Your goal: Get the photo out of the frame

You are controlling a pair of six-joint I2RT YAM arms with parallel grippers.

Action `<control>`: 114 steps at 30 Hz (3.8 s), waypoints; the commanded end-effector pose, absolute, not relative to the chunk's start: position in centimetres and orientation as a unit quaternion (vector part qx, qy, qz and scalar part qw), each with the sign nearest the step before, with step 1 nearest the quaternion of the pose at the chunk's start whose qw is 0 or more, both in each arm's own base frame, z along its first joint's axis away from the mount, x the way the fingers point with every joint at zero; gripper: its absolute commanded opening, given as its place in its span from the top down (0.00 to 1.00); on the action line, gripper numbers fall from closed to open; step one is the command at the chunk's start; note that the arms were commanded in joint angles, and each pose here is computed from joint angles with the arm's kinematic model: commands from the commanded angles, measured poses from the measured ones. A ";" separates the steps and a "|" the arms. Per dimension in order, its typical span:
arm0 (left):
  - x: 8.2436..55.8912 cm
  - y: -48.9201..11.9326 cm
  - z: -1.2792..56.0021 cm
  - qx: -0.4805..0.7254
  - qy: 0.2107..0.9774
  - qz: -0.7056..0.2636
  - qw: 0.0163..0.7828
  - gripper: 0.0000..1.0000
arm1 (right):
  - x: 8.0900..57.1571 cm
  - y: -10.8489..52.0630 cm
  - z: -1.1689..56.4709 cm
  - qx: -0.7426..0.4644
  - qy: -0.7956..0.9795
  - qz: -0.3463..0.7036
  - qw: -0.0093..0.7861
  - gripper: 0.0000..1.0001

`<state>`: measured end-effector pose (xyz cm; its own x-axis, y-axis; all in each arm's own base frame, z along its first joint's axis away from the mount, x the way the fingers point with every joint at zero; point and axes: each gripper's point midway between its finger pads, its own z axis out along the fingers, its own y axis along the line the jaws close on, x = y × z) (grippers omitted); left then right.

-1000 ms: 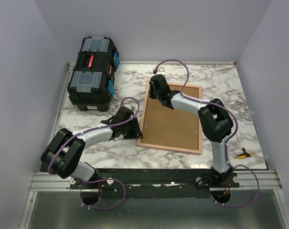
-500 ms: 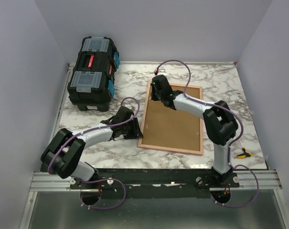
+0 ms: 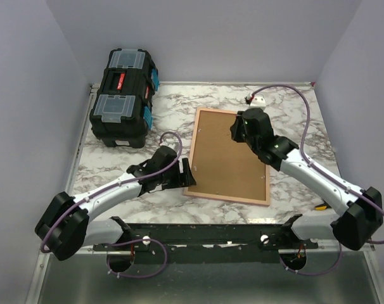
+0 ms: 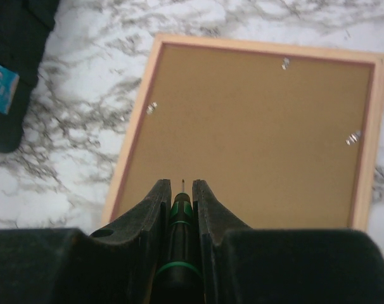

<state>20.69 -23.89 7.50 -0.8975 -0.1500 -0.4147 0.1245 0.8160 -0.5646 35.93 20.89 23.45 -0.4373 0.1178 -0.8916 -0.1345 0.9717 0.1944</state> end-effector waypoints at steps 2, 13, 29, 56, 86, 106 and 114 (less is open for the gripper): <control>16.3 -23.7 7.9 -0.121 0.950 -0.239 0.160 0.21 | 31.2 17.4 20.1 0.010 0.872 0.091 0.480 0.99; 13.5 -28.5 6.5 -0.377 0.892 -0.250 0.014 0.08 | 27.5 15.9 23.4 0.021 0.850 0.149 0.505 0.99; 15.0 -28.6 0.4 -0.518 0.833 -0.197 -0.010 0.19 | 24.9 14.5 23.9 0.018 0.843 0.168 0.511 0.99; 21.9 -21.1 2.3 -0.268 0.943 0.012 0.199 1.00 | 24.4 15.9 21.5 -0.030 0.855 0.181 0.485 0.99; 37.6 -23.6 4.9 0.021 0.963 -0.207 0.169 1.00 | 32.6 30.7 14.3 -0.066 0.845 0.293 0.442 0.99; 37.9 -23.7 3.9 -0.010 0.964 -0.234 0.124 1.00 | 37.0 35.5 9.8 -0.087 0.850 0.295 0.427 0.99; 38.1 -23.5 4.1 -0.013 0.965 -0.229 0.125 1.00 | 36.5 35.4 8.9 -0.096 0.857 0.290 0.414 0.99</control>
<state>37.81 -22.45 3.68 -0.9633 -0.0851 -0.2547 0.0214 0.9210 -0.3889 36.36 34.84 8.93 -0.6487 0.0927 -0.7553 -0.3817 0.8190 0.4284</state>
